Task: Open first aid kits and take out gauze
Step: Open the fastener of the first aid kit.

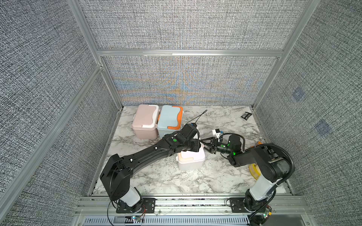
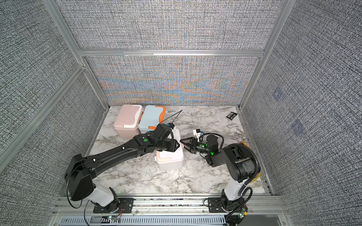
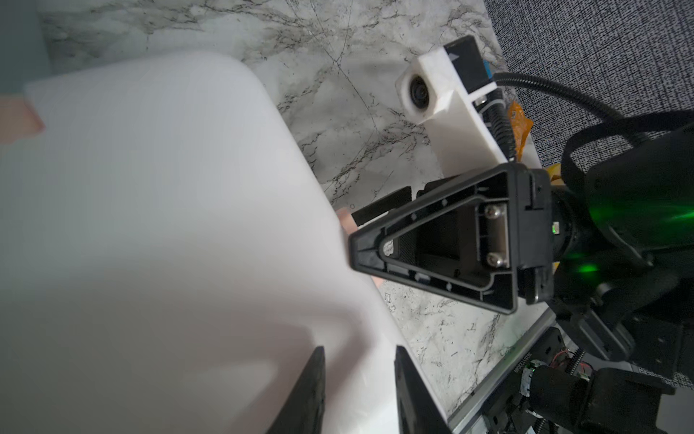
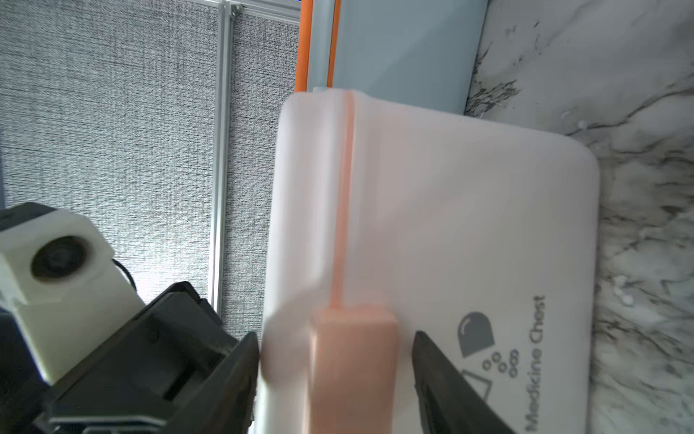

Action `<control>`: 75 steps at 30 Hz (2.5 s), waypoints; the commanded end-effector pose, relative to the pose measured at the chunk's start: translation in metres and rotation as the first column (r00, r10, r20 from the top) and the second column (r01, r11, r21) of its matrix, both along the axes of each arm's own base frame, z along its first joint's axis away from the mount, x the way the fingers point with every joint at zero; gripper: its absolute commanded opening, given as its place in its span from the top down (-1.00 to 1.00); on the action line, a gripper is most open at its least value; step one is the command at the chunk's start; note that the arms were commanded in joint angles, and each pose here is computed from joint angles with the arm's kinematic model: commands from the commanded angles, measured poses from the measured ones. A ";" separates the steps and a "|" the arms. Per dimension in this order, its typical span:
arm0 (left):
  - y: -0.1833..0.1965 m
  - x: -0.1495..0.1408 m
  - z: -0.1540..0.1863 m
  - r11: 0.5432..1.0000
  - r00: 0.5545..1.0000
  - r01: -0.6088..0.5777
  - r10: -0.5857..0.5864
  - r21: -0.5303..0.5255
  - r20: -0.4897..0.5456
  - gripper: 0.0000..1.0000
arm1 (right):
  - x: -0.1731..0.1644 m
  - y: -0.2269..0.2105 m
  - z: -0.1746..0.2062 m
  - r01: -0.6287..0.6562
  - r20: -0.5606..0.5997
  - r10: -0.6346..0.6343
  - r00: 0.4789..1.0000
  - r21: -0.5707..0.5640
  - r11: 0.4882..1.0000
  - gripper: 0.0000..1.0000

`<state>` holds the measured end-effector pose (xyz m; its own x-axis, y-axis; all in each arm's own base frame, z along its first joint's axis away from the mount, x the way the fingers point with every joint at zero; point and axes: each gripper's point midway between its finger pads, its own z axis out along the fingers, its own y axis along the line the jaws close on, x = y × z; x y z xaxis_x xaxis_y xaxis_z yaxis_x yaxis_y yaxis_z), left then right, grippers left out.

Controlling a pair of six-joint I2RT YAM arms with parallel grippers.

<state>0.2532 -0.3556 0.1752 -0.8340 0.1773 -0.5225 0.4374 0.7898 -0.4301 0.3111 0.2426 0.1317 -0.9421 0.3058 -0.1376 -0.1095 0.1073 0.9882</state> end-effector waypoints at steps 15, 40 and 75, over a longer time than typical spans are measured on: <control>0.019 -0.009 -0.044 0.995 0.999 -0.013 0.017 0.095 -0.044 0.69 | -0.023 -0.004 0.051 -0.073 -0.028 0.076 0.997 0.105 0.992 -0.22; 0.017 -0.016 0.011 1.000 1.000 0.016 -0.016 -0.018 0.004 0.10 | -0.057 -0.052 0.048 0.007 0.021 0.000 1.000 -0.332 0.943 -0.51; 0.094 -0.020 -0.009 0.982 0.981 -0.171 0.162 0.077 0.101 -0.80 | -0.042 -0.079 0.002 0.060 0.005 -0.095 0.995 -0.810 0.583 -0.52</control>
